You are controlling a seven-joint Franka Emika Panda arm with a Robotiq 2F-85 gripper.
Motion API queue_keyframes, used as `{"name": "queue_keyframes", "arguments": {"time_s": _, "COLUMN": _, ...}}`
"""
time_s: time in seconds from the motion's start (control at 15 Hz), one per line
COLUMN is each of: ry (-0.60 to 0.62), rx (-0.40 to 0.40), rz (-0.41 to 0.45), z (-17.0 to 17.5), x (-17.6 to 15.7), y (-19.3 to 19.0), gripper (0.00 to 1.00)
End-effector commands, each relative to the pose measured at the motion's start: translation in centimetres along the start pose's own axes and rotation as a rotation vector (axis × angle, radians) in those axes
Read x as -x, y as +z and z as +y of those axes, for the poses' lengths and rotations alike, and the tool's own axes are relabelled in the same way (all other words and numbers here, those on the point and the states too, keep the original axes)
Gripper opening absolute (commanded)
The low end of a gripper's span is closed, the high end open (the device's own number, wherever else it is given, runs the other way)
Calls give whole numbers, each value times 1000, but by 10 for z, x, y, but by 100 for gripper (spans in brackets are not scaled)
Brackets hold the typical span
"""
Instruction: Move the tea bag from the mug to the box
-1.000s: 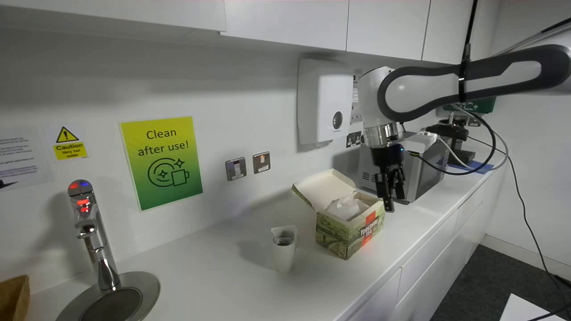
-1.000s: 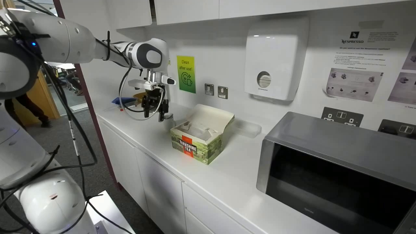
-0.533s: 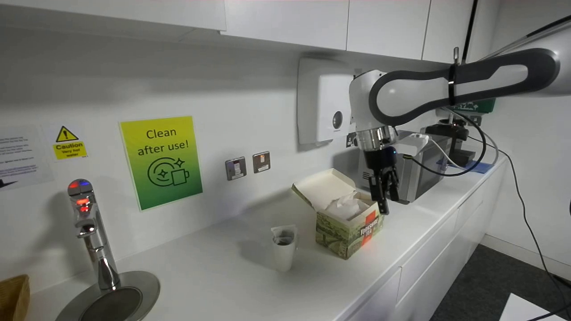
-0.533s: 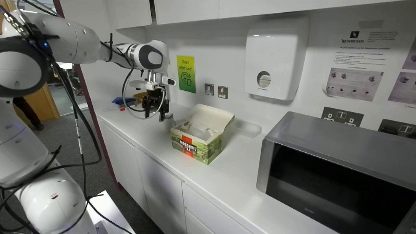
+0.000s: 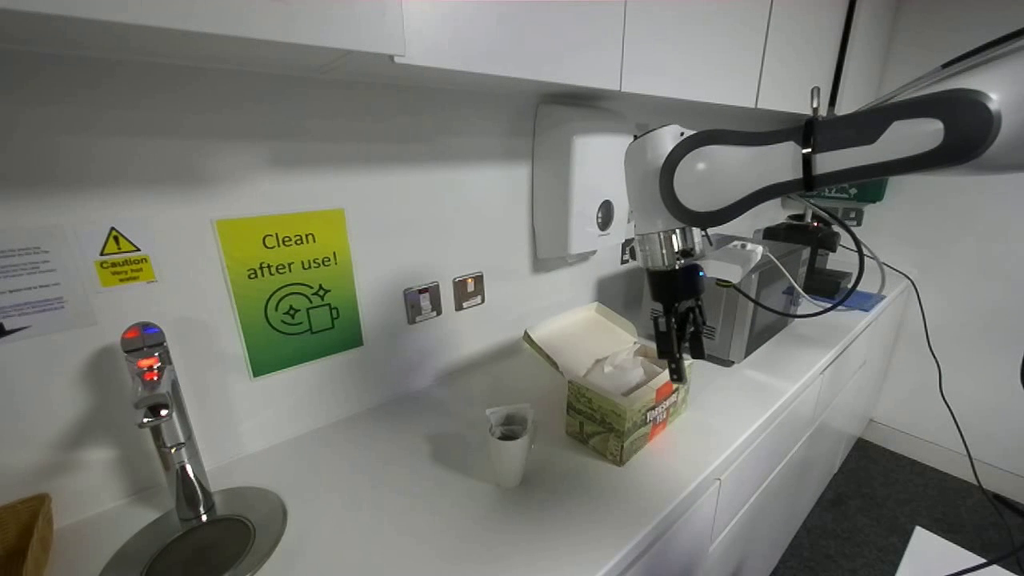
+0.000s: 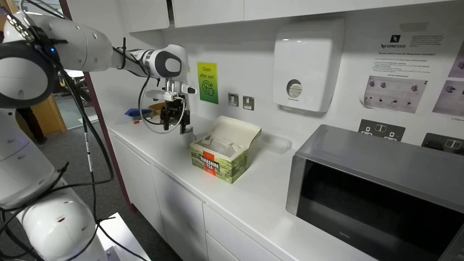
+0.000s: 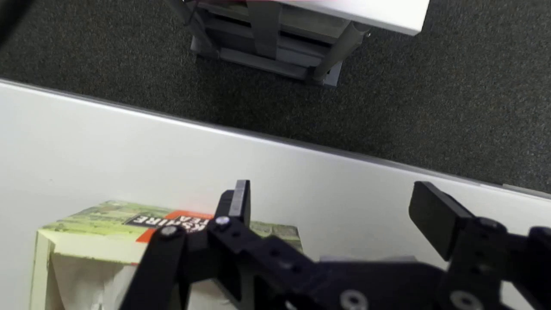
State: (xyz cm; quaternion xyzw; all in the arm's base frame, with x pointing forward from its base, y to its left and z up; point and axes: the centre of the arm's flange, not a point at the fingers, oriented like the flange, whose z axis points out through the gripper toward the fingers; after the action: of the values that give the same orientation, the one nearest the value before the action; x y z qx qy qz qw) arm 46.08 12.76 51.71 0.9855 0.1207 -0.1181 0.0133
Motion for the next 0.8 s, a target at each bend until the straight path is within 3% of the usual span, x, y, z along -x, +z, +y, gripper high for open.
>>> {"name": "queue_keyframes", "arguments": {"time_s": 0.0, "ry": -42, "rx": 38, "rz": 130, "z": -6, "x": -21, "y": -12, "gripper": 100}}
{"name": "queue_keyframes", "arguments": {"time_s": 0.2, "ry": -83, "rx": 14, "rz": 188, "z": -21, "x": -50, "y": -11, "gripper": 100}}
{"name": "queue_keyframes", "arguments": {"time_s": 0.47, "ry": -204, "rx": -41, "rz": 193, "z": -51, "x": -98, "y": 10, "gripper": 100}}
{"name": "queue_keyframes", "arguments": {"time_s": 0.73, "ry": -344, "rx": 1, "rz": 185, "z": -79, "x": -128, "y": 26, "gripper": 100}}
